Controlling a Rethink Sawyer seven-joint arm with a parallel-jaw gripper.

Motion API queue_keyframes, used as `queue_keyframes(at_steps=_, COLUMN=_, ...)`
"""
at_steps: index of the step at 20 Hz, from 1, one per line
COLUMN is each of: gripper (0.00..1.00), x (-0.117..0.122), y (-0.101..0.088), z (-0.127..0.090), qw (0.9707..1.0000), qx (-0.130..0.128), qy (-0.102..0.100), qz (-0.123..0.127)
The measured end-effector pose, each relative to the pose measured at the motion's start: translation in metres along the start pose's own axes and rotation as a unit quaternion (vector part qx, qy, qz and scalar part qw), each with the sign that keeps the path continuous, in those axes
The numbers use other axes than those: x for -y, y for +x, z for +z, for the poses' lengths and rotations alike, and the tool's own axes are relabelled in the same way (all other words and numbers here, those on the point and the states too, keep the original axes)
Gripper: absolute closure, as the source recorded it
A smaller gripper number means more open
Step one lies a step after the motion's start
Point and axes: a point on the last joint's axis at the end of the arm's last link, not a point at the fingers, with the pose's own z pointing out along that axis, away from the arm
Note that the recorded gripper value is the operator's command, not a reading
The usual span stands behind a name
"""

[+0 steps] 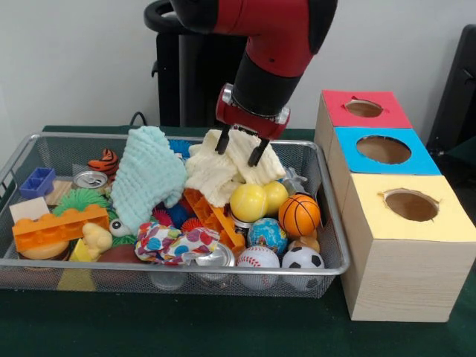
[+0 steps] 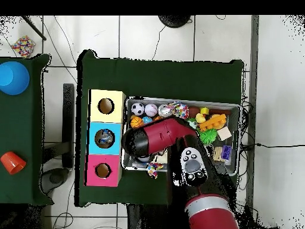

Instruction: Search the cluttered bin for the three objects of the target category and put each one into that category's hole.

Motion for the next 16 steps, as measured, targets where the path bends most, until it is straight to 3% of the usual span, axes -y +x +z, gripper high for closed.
queue_keyframes(at_steps=6, gripper=0.00, x=-0.008, y=0.004, z=0.021, qw=1.0000, qx=-0.004, qy=-0.001, qz=-0.007)
queue_keyframes(at_steps=16, gripper=0.00, x=-0.001, y=0.003, z=0.030, qw=0.9995, qx=-0.023, qy=-0.015, qz=0.016)
